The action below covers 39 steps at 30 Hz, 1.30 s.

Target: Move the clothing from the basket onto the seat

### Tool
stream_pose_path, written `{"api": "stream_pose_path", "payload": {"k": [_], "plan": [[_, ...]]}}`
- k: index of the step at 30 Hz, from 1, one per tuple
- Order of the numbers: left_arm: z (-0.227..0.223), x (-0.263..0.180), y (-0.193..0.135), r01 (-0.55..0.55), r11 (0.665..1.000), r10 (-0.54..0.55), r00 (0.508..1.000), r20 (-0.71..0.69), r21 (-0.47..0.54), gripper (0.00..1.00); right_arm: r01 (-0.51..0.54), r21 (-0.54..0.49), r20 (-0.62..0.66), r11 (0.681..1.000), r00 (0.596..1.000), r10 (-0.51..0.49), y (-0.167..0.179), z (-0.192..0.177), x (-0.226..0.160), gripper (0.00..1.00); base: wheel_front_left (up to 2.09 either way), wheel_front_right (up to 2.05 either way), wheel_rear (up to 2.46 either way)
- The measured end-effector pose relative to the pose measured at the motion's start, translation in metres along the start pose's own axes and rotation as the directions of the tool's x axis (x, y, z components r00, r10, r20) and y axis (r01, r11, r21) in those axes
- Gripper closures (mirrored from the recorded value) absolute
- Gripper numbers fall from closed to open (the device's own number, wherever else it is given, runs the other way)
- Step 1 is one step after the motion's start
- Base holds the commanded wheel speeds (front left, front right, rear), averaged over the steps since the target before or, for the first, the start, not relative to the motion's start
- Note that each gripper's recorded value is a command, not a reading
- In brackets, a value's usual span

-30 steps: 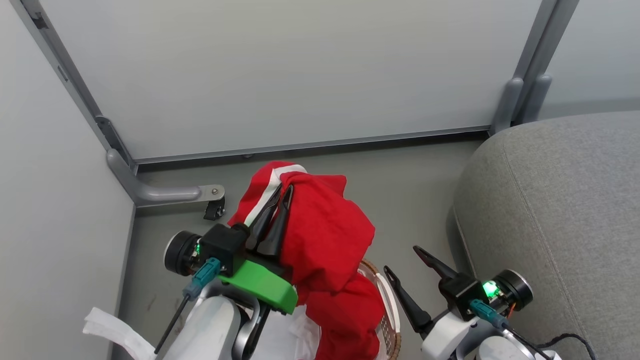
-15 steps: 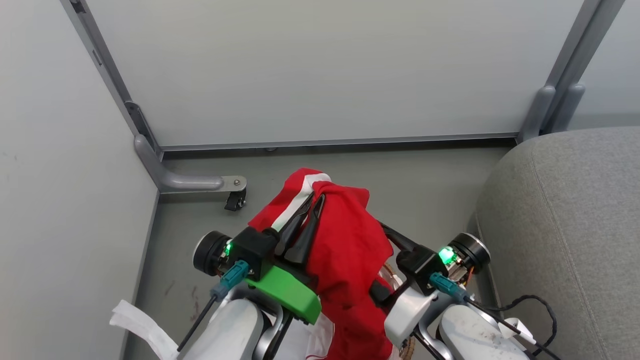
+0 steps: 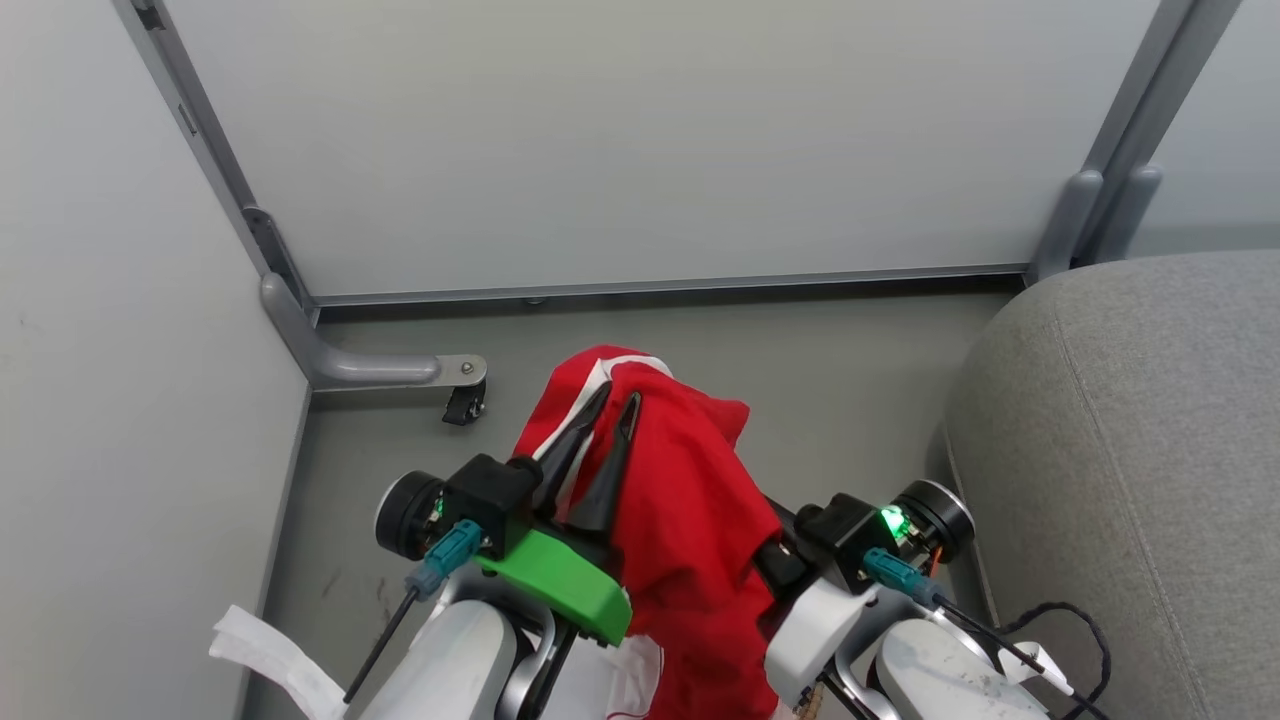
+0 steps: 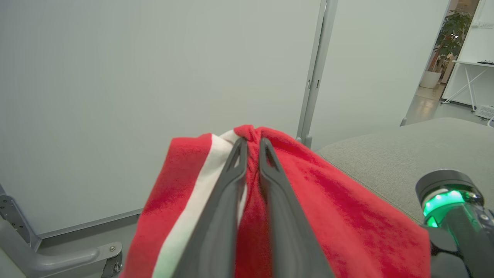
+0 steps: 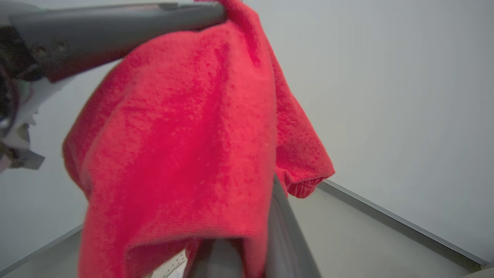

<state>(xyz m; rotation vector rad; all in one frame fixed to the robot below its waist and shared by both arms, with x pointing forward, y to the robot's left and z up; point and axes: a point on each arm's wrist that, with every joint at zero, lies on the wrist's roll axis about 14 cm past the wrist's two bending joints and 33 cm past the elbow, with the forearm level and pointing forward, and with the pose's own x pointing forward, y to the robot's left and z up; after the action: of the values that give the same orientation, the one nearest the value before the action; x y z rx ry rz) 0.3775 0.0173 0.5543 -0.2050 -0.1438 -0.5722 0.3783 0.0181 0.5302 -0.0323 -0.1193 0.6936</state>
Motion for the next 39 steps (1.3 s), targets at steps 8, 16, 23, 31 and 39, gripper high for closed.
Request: {"api": "stream_pose_path", "payload": {"k": [8, 16, 23, 31, 39], "plan": [[-0.015, 0.009, -0.008, 0.028, 0.999, -0.028, 0.999, -0.034, -0.017, 0.00, 0.133, 0.037, 0.003, 0.990, 0.991, -0.133, -0.030, -0.002, -0.027, 1.00, 0.00, 0.00, 0.00], [-0.030, 0.027, -0.036, 0.122, 0.992, -0.124, 0.990, -0.059, -0.046, 0.00, 0.307, 0.033, 0.004, 0.951, 0.952, -0.307, -0.071, 0.000, -0.071, 1.00, 0.00, 0.00, 0.00], [-0.047, 0.045, -0.075, 0.239, 0.967, -0.247, 0.965, -0.086, -0.087, 0.00, 0.474, 0.003, 0.012, 0.880, 0.880, -0.474, -0.110, 0.006, -0.122, 1.00, 0.00, 0.00, 0.00], [-0.061, 0.058, -0.127, 0.384, 0.913, -0.398, 0.912, -0.097, -0.138, 0.00, 0.617, -0.069, 0.012, 0.784, 0.787, -0.617, -0.139, 0.012, -0.180, 1.00, 0.00, 0.00, 0.00], [-0.084, 0.063, -0.136, 0.445, 0.879, -0.468, 0.875, -0.126, -0.173, 0.00, 0.641, -0.264, 0.055, 0.721, 0.756, -0.652, -0.189, 0.044, -0.198, 1.00, 0.00, 0.00, 0.00]]}}
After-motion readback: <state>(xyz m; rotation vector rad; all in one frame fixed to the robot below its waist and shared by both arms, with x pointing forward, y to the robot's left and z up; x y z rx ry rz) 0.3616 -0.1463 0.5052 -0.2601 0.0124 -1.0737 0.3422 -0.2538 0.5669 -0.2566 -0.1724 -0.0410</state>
